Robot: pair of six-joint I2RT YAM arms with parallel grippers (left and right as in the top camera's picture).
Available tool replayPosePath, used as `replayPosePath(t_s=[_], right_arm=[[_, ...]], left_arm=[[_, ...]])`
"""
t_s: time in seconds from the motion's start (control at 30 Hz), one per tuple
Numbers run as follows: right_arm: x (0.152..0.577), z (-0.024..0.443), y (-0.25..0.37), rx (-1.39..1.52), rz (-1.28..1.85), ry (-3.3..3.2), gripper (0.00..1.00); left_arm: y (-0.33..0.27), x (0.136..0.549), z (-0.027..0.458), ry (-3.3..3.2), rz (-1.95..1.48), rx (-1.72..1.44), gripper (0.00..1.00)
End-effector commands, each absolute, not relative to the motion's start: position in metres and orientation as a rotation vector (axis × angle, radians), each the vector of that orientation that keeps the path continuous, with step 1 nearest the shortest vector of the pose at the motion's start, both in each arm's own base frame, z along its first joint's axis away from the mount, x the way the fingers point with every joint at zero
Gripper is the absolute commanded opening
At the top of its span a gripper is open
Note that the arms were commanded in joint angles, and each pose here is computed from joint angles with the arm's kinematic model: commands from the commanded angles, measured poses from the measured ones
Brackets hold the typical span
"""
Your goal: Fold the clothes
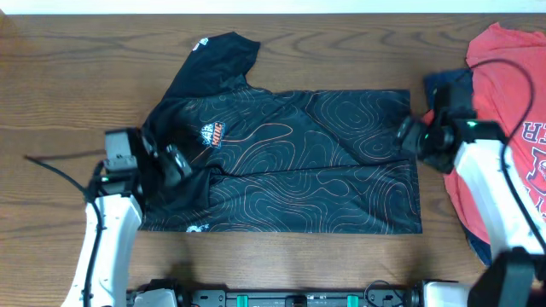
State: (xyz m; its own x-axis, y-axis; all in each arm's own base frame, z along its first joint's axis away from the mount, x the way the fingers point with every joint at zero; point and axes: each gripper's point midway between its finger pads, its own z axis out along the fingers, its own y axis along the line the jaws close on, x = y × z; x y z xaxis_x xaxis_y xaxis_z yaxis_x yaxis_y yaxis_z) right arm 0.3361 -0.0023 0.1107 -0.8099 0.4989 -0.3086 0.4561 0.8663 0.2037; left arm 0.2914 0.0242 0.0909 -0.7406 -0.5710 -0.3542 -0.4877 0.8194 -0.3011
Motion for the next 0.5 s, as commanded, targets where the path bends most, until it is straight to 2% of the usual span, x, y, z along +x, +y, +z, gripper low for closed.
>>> replayPosePath(t_s=[0.0, 0.23, 0.47], right_arm=[[0.339, 0.121, 0.004, 0.630, 0.234, 2.682, 0.89], [0.335, 0.118, 0.005, 0.634, 0.230, 2.701, 0.89], [0.332, 0.117, 0.006, 0.631, 0.228, 2.717, 0.89]], left_arm=[[0.031, 0.325, 0.117, 2.510, -0.229, -0.631, 0.98], [0.039, 0.416, 0.140, 2.459, -0.250, -0.501, 0.98], [0.039, 0.515, 0.113, 2.455, -0.260, -0.322, 0.98]])
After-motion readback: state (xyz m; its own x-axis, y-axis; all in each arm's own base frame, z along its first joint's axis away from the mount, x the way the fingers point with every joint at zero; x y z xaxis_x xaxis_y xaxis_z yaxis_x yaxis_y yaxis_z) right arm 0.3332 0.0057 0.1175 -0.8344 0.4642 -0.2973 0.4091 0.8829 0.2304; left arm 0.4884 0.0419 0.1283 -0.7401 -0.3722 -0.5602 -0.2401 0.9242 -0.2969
